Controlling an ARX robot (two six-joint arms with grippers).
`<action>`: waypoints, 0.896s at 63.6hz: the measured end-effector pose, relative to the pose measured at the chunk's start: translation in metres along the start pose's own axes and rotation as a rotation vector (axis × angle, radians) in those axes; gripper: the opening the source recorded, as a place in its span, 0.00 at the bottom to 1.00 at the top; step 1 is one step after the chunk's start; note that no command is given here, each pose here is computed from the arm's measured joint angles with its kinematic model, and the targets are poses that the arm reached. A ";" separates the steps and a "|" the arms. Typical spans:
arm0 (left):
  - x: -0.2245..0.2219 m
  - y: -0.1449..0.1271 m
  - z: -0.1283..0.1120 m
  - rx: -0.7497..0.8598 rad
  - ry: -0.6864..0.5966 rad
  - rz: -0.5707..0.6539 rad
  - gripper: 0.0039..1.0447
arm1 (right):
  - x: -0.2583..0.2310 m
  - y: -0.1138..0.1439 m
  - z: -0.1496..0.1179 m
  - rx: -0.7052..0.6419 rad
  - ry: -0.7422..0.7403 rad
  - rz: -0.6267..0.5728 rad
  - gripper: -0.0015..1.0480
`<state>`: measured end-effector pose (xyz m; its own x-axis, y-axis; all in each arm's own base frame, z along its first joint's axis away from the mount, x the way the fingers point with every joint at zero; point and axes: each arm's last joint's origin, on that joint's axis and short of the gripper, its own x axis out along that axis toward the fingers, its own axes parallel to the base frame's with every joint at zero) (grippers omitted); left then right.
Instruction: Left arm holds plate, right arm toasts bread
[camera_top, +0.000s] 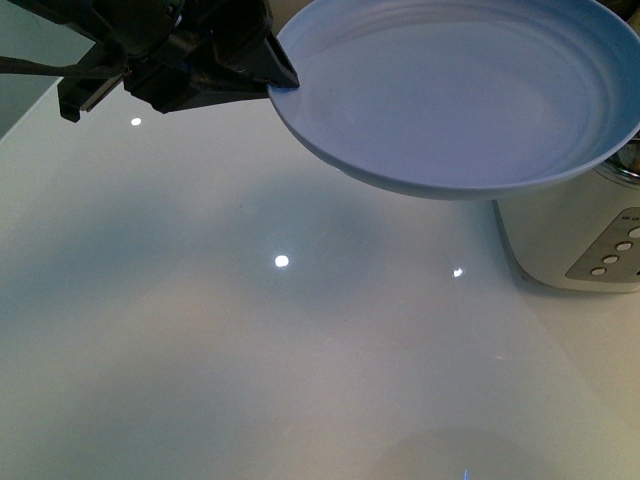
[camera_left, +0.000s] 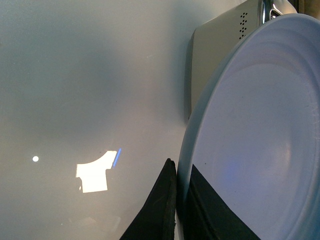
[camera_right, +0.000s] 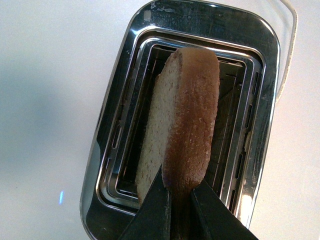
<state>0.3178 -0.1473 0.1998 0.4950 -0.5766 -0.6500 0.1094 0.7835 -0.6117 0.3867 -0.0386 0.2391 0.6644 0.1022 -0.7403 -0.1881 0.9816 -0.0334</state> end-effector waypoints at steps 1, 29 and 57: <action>0.000 0.000 0.000 0.000 0.000 0.000 0.03 | 0.000 0.000 0.000 0.000 0.001 0.001 0.03; 0.000 0.000 0.000 0.001 0.001 0.000 0.03 | 0.005 0.002 -0.007 0.008 -0.003 0.028 0.47; 0.000 0.000 -0.001 0.001 0.003 0.000 0.03 | -0.026 0.000 -0.006 0.074 -0.173 0.037 0.91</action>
<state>0.3173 -0.1480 0.1996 0.4928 -0.5770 -0.6513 0.1103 0.7839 -0.6109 0.3647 -0.0427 0.2546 0.7736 0.1583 -0.6136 -0.1653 0.9852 0.0458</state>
